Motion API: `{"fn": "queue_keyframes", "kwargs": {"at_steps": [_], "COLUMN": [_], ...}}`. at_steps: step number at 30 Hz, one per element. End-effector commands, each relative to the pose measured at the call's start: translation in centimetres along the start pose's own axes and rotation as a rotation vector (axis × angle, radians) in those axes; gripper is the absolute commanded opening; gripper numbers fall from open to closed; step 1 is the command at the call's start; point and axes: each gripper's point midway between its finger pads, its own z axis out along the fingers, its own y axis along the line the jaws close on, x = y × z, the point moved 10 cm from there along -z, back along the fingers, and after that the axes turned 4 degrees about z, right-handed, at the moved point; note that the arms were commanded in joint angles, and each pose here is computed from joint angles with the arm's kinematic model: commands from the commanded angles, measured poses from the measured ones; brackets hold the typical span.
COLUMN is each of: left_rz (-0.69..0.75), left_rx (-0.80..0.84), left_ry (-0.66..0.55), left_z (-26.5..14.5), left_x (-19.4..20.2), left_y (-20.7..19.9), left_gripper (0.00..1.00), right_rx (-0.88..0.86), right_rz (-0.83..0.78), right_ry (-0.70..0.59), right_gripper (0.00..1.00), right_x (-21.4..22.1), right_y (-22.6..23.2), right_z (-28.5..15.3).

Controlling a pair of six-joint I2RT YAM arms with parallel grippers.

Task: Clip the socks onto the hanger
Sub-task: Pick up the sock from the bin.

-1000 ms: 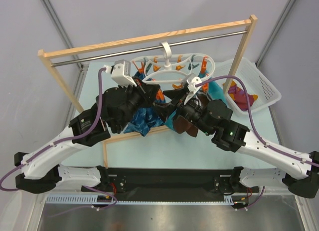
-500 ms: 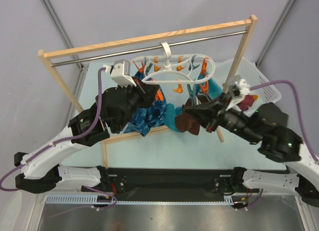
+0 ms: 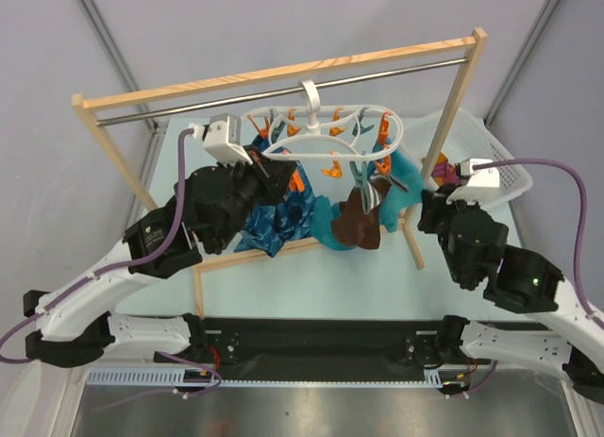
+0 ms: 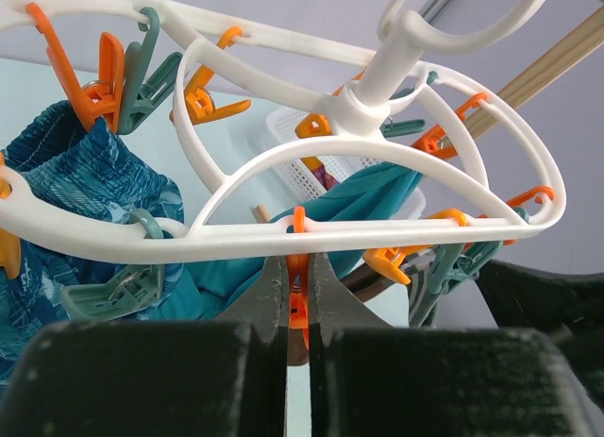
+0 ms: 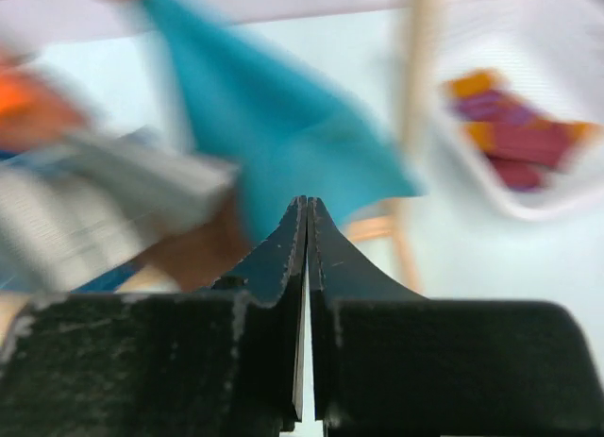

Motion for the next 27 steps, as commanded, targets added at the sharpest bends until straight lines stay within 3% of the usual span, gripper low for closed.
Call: {"fn": "queue_keyframes", "kwargs": {"at_steps": [1, 3, 4, 7, 11, 13, 14, 16, 17, 18, 21, 23, 27], "left_rz": [0.008, 0.007, 0.008, 0.010, 0.012, 0.009, 0.009, 0.000, -0.006, -0.010, -0.009, -0.018, -0.035], "left_rx": [-0.004, 0.003, 0.008, 0.013, 0.028, 0.030, 0.038, 0.062, 0.069, 0.069, 0.065, 0.068, 0.094], "left_ry": [-0.021, -0.021, -0.022, -0.023, -0.008, -0.004, -0.002, -0.018, -0.024, -0.030, -0.049, -0.060, -0.069], "left_z": [-0.6, -0.7, -0.7, -0.7, -0.4, -0.3, -0.3, -0.4, -0.5, -0.6, -1.0, -1.6, -1.9], "left_x": [-0.7, -0.8, -0.8, -0.9, -0.4, -0.3, -0.2, -0.2, -0.2, -0.2, -0.7, -1.0, -0.9], "left_y": [0.4, 0.3, 0.2, 0.2, -0.1, -0.2, -0.2, -0.1, -0.1, 0.0, 0.3, 0.7, 0.8], "left_gripper": [0.00, 0.00, 0.00, 0.00, 0.00, 0.00, 0.00, 0.00, 0.00, 0.00, 0.00, 0.00, 0.00], "right_rx": [0.401, 0.591, 0.533, 0.598, 0.583, 0.560, 0.532, 0.493, 0.463, 0.416, 0.297, 0.305, 0.290], "right_rz": [0.035, 0.016, 0.066, 0.180, 0.308, 0.347, 0.347, 0.399, 0.423, 0.497, 0.547, 0.539, 0.533], "right_ry": [-0.209, -0.218, -0.163, -0.035, -0.051, 0.049, 0.049, 0.173, 0.158, 0.253, 0.285, 0.357, 0.398], "right_gripper": [0.00, 0.00, 0.00, 0.00, 0.02, 0.13, 0.23, 0.37, 0.45, 0.47, 0.56, 0.64, 0.68], "right_x": [-1.4, -1.7, -1.5, -0.1, -0.2, 1.4, 0.9, 3.6, 3.2, 6.0, 6.6, 9.2, 10.8], "right_y": [-3.3, -6.0, -6.7, -12.8, -17.7, -20.2, -20.9, -23.1, -24.6, -26.2, -28.6, -30.2, -31.1], "right_z": [1.3, 3.6, 5.2, 8.6, 12.3, 15.8, 17.4, 21.3, 22.5, 24.9, 28.5, 30.8, 34.5]}}
